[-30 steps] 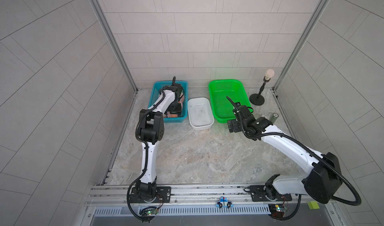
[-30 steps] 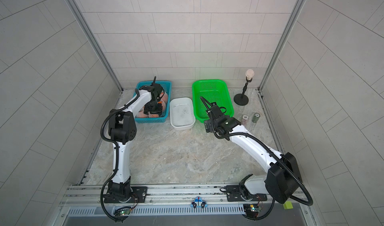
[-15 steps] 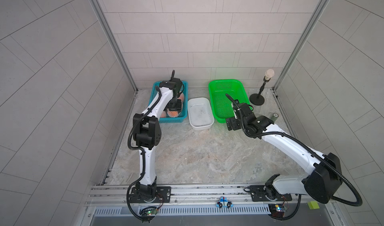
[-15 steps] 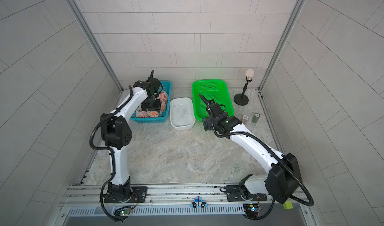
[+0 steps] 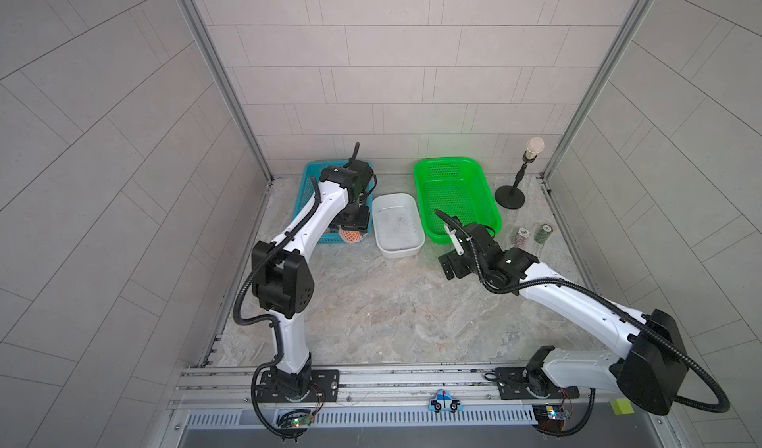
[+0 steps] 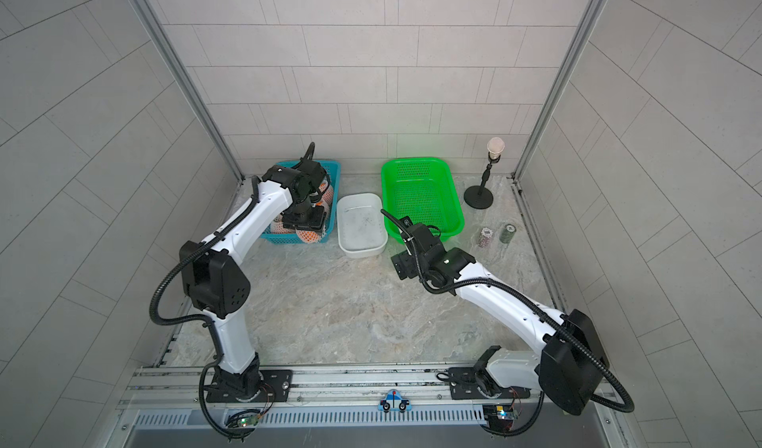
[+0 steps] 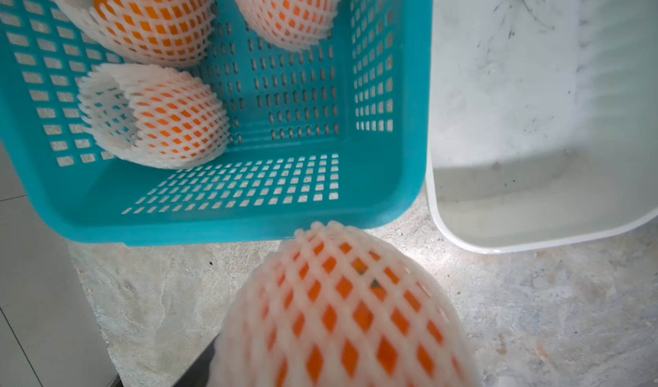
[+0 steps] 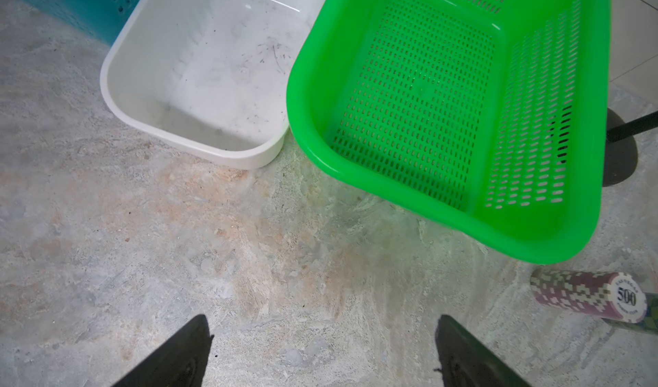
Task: Remove foam nets from oranges
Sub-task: Place the orange at the center of the board.
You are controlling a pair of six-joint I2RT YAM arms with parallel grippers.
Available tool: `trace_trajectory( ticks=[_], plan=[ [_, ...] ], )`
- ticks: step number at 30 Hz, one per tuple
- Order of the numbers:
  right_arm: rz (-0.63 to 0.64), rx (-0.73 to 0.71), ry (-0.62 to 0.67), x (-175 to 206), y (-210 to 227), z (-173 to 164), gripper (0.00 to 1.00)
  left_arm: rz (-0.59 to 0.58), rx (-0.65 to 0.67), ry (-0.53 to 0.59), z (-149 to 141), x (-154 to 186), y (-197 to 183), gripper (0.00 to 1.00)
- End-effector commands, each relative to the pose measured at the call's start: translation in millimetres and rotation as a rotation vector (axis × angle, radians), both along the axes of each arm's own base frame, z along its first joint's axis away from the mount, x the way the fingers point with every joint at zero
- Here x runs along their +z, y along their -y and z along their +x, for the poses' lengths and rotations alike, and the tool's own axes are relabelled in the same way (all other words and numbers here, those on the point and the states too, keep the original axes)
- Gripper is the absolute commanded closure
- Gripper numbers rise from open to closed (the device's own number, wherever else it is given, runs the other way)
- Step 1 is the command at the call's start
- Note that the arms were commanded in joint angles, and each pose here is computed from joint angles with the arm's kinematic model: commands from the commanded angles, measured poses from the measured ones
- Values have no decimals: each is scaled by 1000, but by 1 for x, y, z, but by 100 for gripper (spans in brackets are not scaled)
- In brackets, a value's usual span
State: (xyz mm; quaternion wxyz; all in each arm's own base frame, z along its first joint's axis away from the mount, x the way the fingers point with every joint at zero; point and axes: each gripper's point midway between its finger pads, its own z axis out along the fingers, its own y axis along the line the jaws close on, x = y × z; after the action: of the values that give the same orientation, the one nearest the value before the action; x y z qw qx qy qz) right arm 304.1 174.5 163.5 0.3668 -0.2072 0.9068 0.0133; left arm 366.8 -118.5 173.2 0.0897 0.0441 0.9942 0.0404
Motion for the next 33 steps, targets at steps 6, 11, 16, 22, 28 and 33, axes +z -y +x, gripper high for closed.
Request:
trace_trajectory(
  ticks=[6, 11, 16, 22, 28, 33],
  plan=[
    [22, 146, 89, 1, -18, -22, 0, -31, -46, -36, -59, -11, 24, 35],
    [93, 257, 161, -7, -30, -43, 0, -114, -60, -53, -88, -40, 55, 35],
    [134, 323, 205, -18, -30, -66, 3, -165, -82, -78, -111, -75, 83, 35],
    [151, 334, 248, -27, -25, -80, 5, -156, -97, -85, -130, -103, 92, 35],
    [148, 329, 248, -37, -28, -83, 5, -122, -135, -66, -139, -118, 103, 35],
    [123, 337, 228, -46, -32, -82, 5, -107, -159, -83, -148, -132, 109, 33]
  ],
)
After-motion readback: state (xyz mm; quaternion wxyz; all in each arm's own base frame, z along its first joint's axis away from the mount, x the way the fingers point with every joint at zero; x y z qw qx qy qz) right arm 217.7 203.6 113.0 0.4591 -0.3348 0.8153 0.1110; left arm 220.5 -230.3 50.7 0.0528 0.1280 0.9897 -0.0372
